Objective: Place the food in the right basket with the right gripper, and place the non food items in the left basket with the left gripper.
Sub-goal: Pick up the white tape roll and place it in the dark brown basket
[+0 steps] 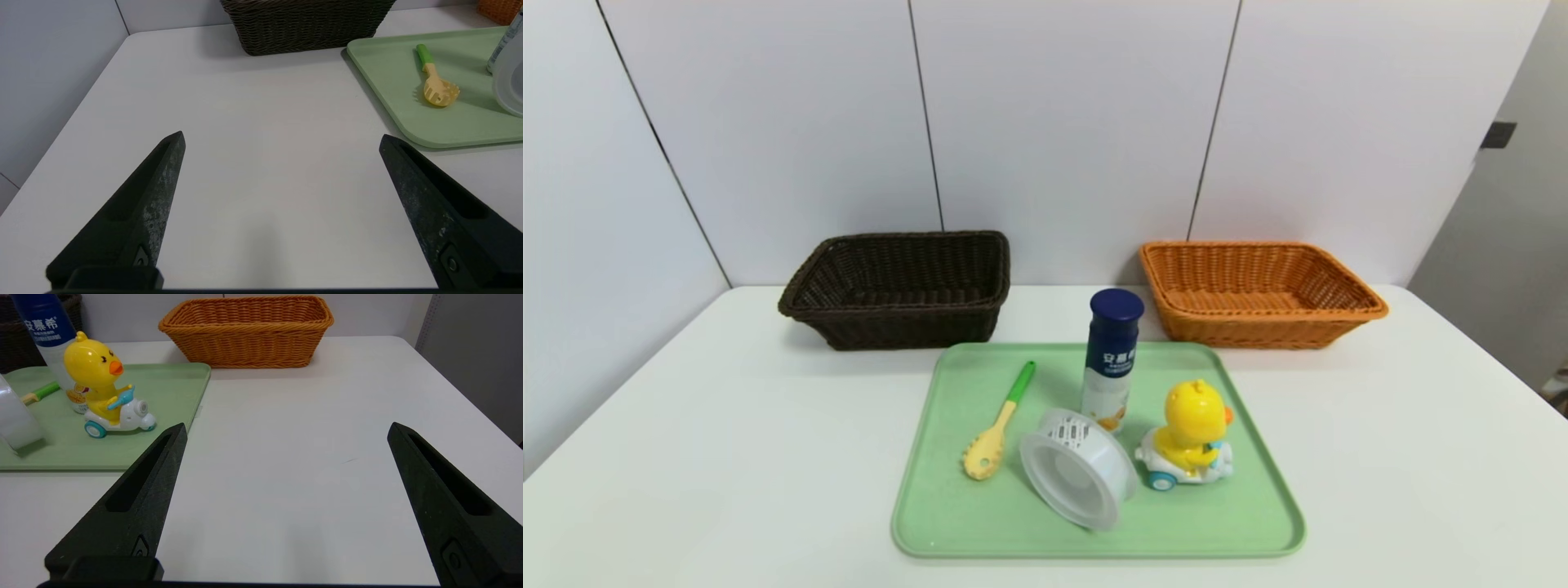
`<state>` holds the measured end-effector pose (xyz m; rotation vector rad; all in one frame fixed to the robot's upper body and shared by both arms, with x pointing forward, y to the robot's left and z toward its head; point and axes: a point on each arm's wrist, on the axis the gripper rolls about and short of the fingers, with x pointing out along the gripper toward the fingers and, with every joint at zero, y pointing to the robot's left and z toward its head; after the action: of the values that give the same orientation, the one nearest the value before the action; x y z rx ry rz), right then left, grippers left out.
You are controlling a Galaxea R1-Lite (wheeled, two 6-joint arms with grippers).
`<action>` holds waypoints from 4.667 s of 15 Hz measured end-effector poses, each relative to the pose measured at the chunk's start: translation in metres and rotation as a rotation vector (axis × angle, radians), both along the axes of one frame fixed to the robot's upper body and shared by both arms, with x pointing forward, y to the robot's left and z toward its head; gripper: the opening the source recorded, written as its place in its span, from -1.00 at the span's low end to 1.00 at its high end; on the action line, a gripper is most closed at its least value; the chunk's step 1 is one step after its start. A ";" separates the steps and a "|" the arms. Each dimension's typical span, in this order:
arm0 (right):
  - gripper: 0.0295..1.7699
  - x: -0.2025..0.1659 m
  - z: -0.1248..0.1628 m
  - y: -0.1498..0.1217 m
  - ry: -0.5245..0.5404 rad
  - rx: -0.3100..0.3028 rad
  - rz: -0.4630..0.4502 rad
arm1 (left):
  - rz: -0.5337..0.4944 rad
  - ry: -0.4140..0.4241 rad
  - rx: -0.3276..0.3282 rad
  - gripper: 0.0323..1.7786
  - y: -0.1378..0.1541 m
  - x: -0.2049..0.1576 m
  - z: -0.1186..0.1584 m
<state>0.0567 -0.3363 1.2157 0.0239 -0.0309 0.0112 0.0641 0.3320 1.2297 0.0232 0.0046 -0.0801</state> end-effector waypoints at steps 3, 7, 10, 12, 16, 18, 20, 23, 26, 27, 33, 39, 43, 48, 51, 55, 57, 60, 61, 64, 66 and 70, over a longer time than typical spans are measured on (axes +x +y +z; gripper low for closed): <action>0.91 0.003 0.030 0.000 0.062 0.001 0.008 | -0.003 0.057 -0.018 0.90 0.000 0.014 0.040; 0.91 0.033 0.073 0.000 0.191 0.001 0.024 | -0.002 0.169 -0.023 0.90 0.000 0.058 0.089; 0.91 0.072 0.098 0.001 0.307 0.003 0.045 | 0.004 0.269 -0.019 0.90 -0.001 0.101 0.109; 0.91 0.097 0.110 0.002 0.366 0.003 0.061 | 0.005 0.321 -0.011 0.90 -0.001 0.124 0.114; 0.91 0.132 0.115 0.005 0.462 0.006 0.125 | -0.050 0.383 -0.014 0.90 -0.002 0.170 0.113; 0.91 0.141 0.115 0.005 0.485 0.006 0.142 | -0.115 0.353 -0.020 0.90 -0.003 0.189 0.112; 0.91 0.146 0.116 0.008 0.495 0.013 0.201 | -0.131 0.381 -0.024 0.90 -0.004 0.199 0.107; 0.92 0.151 0.117 0.011 0.503 0.027 0.301 | -0.212 0.420 -0.033 0.90 -0.009 0.207 0.099; 0.92 0.159 0.122 0.014 0.490 0.000 0.348 | -0.350 0.419 -0.049 0.90 -0.014 0.212 0.100; 0.92 0.160 0.122 0.016 0.484 -0.007 0.376 | -0.393 0.413 -0.040 0.90 -0.016 0.213 0.100; 0.92 0.175 0.119 0.030 0.467 -0.030 0.476 | -0.728 0.327 0.003 0.90 -0.035 0.225 0.101; 0.92 0.180 0.111 0.032 0.500 -0.030 0.483 | -0.967 0.300 0.115 0.90 -0.077 0.255 0.078; 0.92 0.181 0.117 0.037 0.471 -0.038 0.517 | -1.079 0.314 0.132 0.90 -0.105 0.257 0.072; 0.92 0.177 0.123 0.044 0.458 -0.049 0.569 | -1.245 0.313 0.116 0.90 -0.124 0.248 0.071; 0.92 0.174 0.127 0.045 0.440 -0.051 0.576 | -1.296 0.303 0.142 0.90 -0.132 0.244 0.067; 0.92 0.169 0.127 0.044 0.441 -0.049 0.578 | -1.325 0.287 0.221 0.90 -0.140 0.256 0.050; 0.92 0.167 0.126 0.043 0.443 -0.049 0.577 | -1.337 0.280 0.257 0.90 -0.145 0.267 0.042; 0.92 0.166 0.126 0.043 0.440 -0.049 0.578 | -1.345 0.278 0.270 0.90 -0.153 0.282 0.035; 0.92 0.165 0.126 0.043 0.438 -0.049 0.577 | -1.345 0.281 0.270 0.90 -0.155 0.286 0.034; 0.92 0.162 0.125 0.042 0.440 -0.048 0.574 | -1.344 0.278 0.270 0.90 -0.160 0.296 0.030; 0.92 0.161 0.123 0.041 0.443 -0.046 0.572 | -1.350 0.266 0.268 0.90 -0.163 0.303 0.028; 0.92 0.160 0.123 0.041 0.443 -0.044 0.570 | -1.396 0.261 0.247 0.90 -0.168 0.309 0.020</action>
<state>0.2170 -0.2957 1.3382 -0.0103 0.4204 0.5753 0.3734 0.1644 1.2499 0.2610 0.2606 -1.4781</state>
